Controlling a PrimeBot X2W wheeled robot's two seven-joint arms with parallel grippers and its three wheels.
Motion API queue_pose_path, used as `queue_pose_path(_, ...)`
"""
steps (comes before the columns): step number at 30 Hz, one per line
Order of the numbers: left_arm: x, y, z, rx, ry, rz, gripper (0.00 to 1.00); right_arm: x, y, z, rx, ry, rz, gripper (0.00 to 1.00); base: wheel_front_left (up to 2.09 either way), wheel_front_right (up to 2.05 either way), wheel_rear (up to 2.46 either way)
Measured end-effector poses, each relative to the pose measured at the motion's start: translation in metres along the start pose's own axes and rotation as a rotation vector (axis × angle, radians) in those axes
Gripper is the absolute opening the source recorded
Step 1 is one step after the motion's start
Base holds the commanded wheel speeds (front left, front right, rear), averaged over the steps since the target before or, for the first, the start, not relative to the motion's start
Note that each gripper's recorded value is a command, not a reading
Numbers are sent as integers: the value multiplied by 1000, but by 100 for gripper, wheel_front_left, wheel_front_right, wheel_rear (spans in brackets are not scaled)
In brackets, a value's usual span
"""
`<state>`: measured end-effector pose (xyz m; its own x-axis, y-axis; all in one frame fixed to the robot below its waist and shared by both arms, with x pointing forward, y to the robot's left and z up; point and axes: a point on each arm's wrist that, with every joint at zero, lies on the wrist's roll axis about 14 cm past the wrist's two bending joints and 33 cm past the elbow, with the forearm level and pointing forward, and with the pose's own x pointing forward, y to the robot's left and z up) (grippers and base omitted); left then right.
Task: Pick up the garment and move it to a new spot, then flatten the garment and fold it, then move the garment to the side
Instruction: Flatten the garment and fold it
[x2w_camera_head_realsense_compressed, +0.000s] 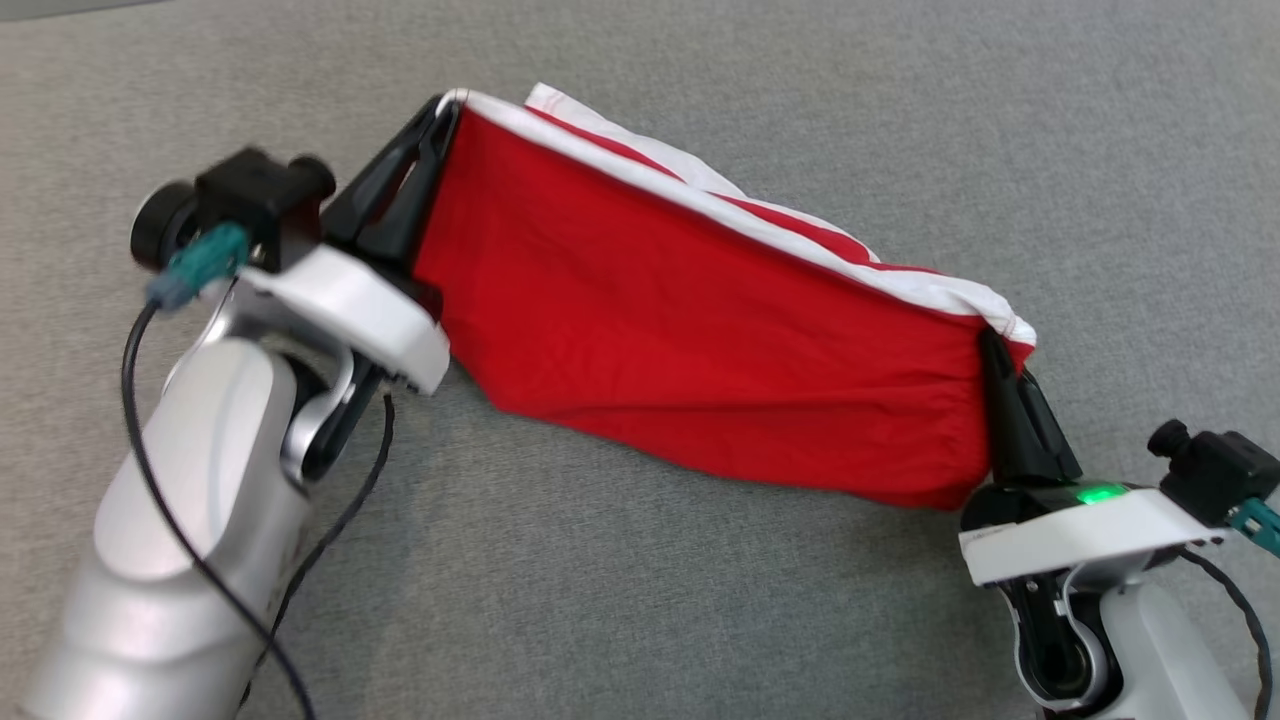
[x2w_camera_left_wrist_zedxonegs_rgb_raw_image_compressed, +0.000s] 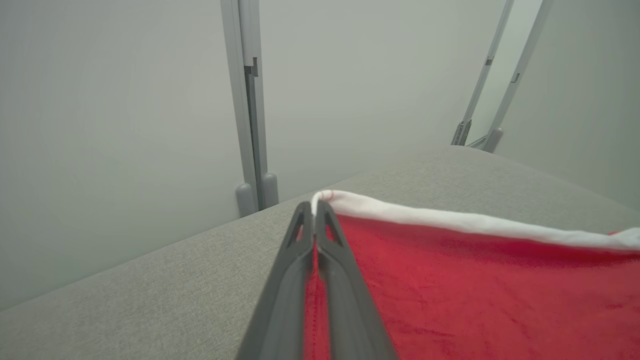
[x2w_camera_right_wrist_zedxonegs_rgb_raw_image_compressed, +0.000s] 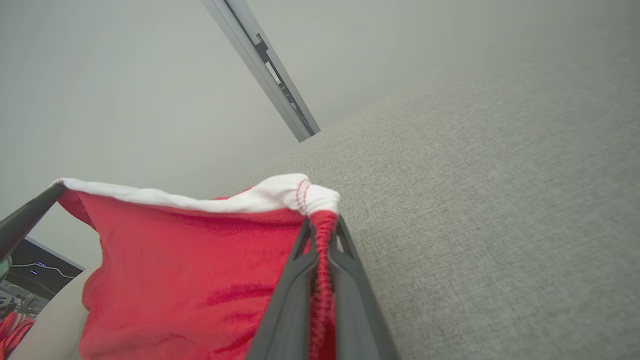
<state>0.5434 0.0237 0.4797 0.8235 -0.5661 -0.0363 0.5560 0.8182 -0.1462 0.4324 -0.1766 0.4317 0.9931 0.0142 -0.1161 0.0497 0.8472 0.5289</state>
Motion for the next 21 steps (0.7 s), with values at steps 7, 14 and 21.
queue_pose_path(7, 35, -1, -30, -30, 111, -23, 0, 8, -9, -6, 25, 3, -27, 0, 0, 0, 0)
queue_pose_path(14, 50, -8, -70, -107, 262, -29, 100, 15, -6, -15, 20, 32, -13, 100, 0, 0, 0)
queue_pose_path(21, 52, 4, -58, -116, 162, 7, 100, 18, -4, -11, -39, 22, 4, 100, 0, 0, 0)
